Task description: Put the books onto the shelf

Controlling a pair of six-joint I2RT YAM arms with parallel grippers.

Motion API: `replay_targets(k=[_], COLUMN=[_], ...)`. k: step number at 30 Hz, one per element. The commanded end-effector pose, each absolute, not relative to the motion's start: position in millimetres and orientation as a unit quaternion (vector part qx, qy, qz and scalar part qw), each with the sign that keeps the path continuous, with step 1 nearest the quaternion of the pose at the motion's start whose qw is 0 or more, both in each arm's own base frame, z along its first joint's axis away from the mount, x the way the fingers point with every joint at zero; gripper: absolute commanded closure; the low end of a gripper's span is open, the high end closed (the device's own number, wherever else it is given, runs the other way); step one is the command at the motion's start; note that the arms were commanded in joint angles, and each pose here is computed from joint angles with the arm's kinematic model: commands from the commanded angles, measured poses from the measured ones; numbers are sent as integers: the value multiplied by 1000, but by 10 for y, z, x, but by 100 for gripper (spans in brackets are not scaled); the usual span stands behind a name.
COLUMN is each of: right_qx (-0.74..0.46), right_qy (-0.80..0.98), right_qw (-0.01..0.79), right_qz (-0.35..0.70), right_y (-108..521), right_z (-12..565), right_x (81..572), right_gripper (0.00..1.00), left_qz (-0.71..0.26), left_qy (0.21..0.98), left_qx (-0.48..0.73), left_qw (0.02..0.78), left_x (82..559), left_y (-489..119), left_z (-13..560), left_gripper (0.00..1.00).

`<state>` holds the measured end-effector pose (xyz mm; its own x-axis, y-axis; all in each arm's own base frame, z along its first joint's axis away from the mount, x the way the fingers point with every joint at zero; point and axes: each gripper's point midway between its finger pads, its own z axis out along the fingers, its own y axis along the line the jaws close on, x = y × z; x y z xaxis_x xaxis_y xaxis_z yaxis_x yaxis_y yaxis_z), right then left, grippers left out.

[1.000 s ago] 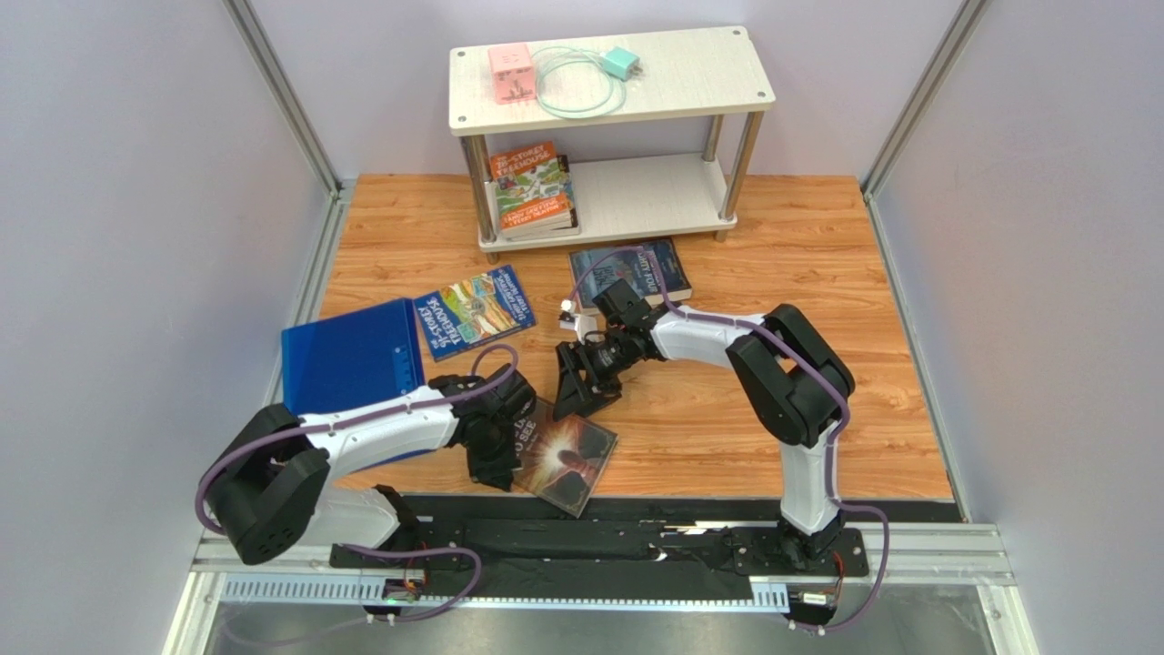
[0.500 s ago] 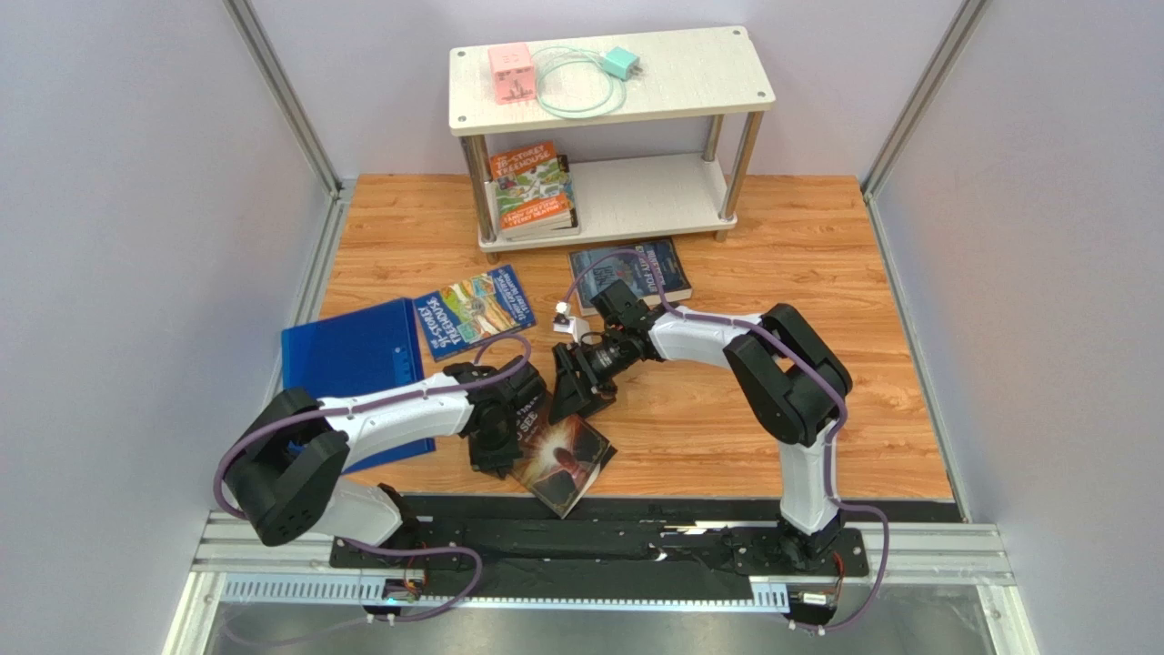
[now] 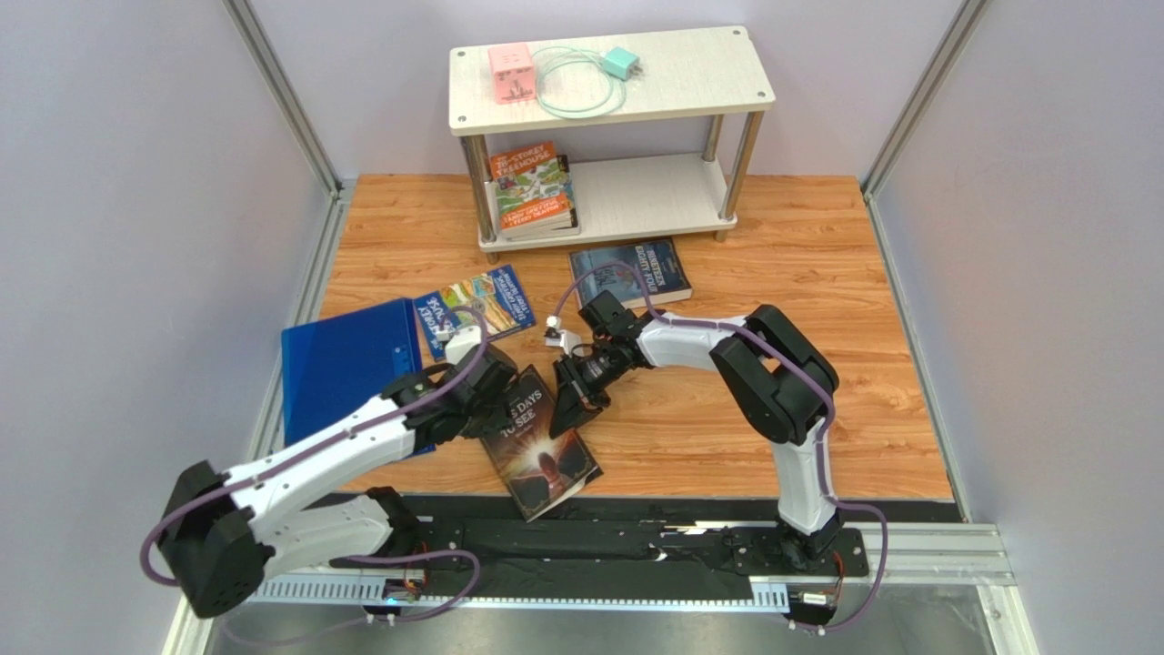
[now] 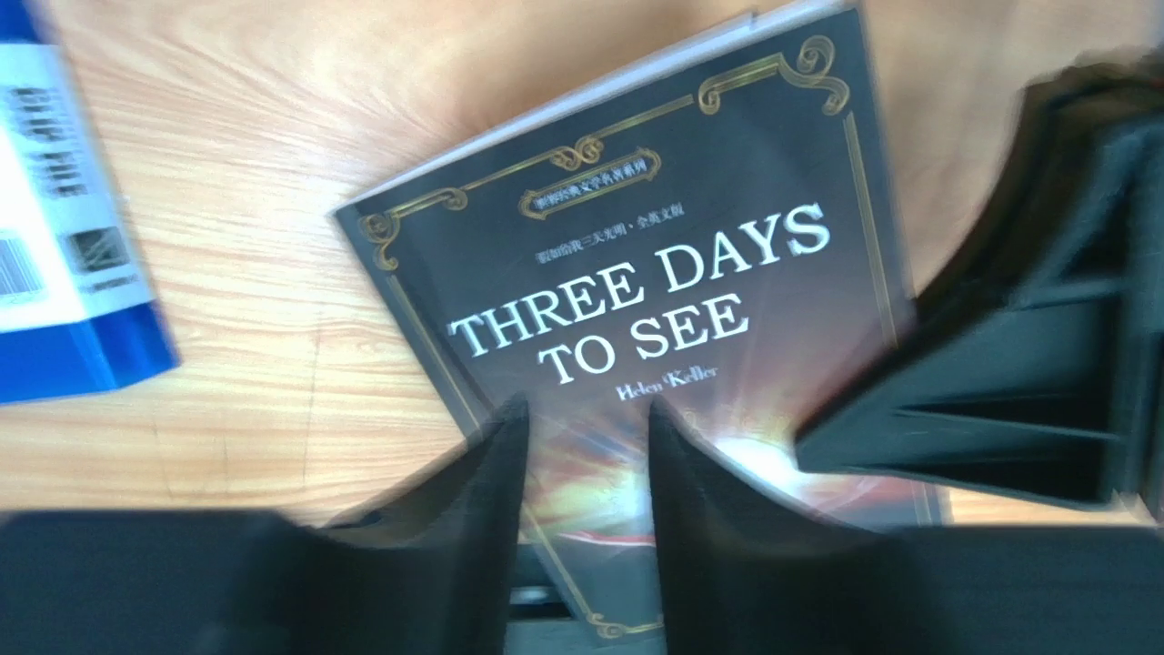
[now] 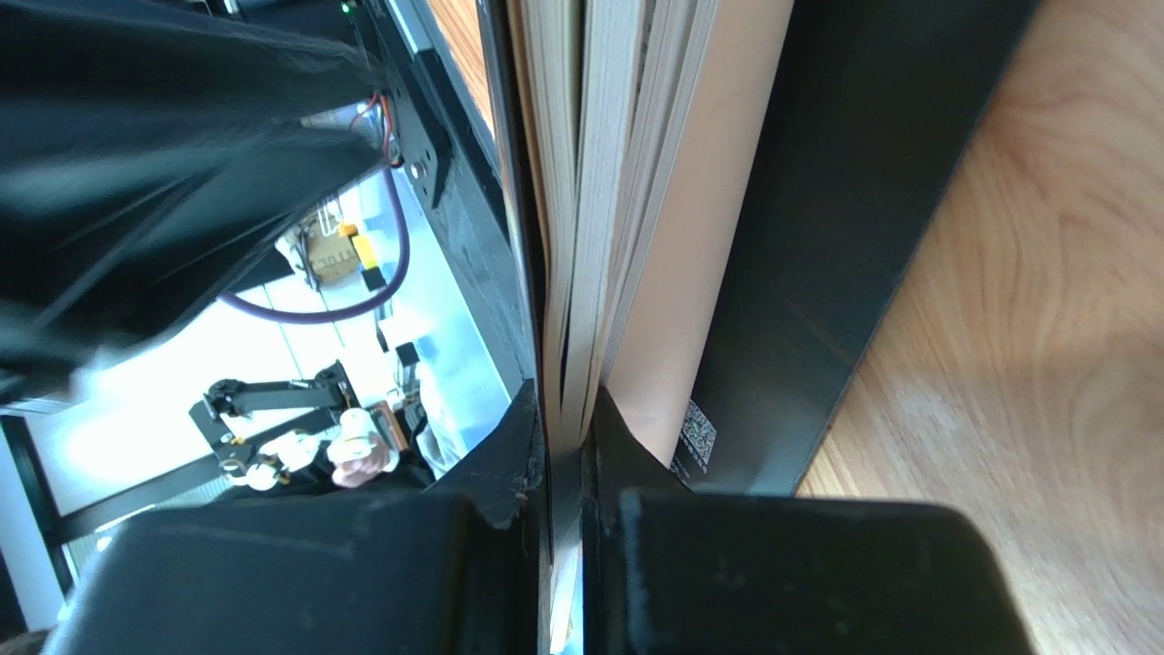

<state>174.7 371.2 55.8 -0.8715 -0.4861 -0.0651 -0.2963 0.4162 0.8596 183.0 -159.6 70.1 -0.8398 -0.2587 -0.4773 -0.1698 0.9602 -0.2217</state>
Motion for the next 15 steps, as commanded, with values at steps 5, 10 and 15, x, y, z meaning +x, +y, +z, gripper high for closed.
replay_targets(k=[5,10,15], right_qx=[201,188,203], right_qy=[-818,-783,-720], right_qw=[-77,-158,-183], right_qz=[-534,-571,-637], right_y=[3800,3690,3609], right_z=[1304,1945,2595], right_x=[2588,2949,2933], right_gripper=[100,100,100], left_qz=[-127,-171,-209], left_qy=[905,869,833], left_qx=[-123,-115,-98], left_qw=[387,450,502], left_x=[1924,2007,2158], left_y=[-1309,-1302,-1326], left_z=[1579,1977,2329], left_gripper=[40,39,32])
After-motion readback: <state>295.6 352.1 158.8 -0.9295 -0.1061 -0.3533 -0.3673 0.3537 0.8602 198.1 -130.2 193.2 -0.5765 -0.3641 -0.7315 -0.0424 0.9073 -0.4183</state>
